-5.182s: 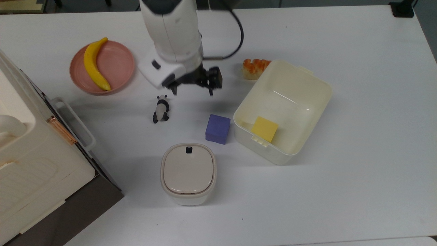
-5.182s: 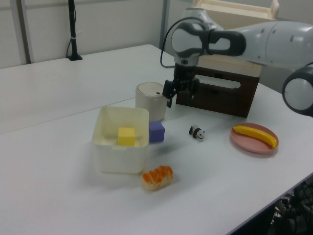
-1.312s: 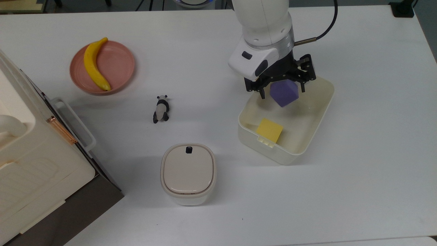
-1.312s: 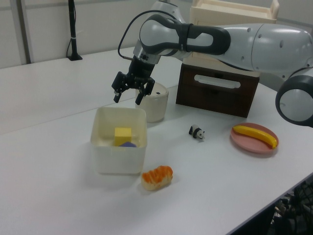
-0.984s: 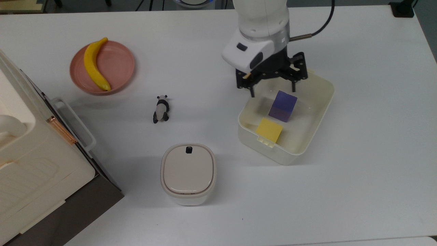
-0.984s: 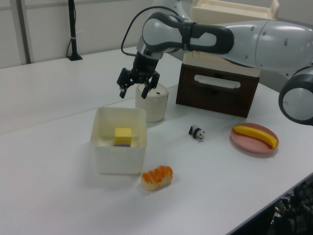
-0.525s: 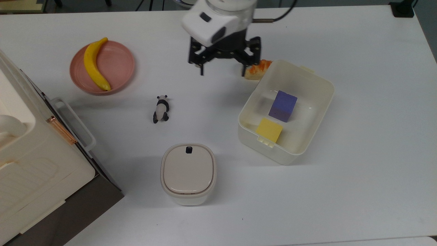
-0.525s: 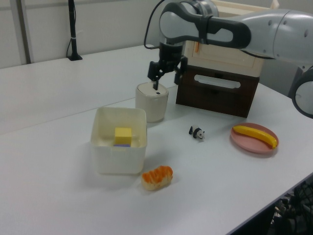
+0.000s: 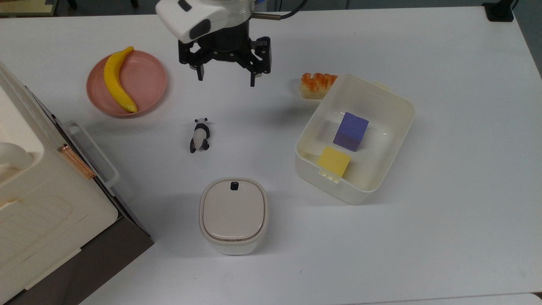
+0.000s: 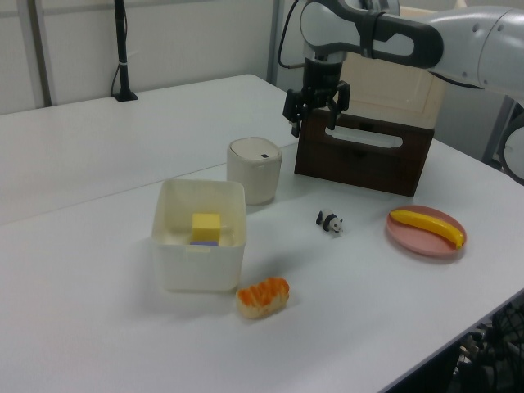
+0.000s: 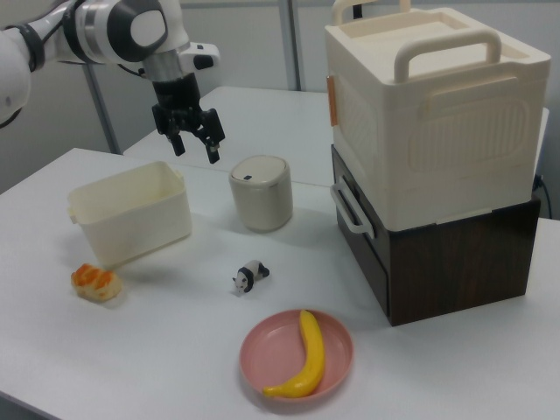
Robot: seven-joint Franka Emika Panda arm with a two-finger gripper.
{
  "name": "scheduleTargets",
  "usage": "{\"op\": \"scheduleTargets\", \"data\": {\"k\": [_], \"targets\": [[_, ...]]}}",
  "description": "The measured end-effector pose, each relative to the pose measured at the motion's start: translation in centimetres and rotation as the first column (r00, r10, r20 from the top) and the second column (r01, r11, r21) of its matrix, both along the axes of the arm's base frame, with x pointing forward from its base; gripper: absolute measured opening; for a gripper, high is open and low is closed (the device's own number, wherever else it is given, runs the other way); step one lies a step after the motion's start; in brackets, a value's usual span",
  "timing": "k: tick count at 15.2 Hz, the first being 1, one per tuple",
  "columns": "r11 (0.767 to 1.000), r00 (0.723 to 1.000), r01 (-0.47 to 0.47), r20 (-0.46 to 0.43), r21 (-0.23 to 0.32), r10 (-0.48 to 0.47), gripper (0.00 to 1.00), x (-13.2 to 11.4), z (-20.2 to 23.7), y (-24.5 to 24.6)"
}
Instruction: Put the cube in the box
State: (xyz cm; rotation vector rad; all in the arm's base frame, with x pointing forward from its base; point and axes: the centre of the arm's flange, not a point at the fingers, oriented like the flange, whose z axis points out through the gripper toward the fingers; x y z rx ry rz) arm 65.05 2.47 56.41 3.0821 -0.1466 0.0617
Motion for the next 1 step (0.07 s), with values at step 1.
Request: {"op": "scheduleTargets", "data": {"k": [1], "targets": [[1.0,1.0,0.006,-0.002,0.004,-0.006,1.0,0.01,-0.1,-0.33]]}}
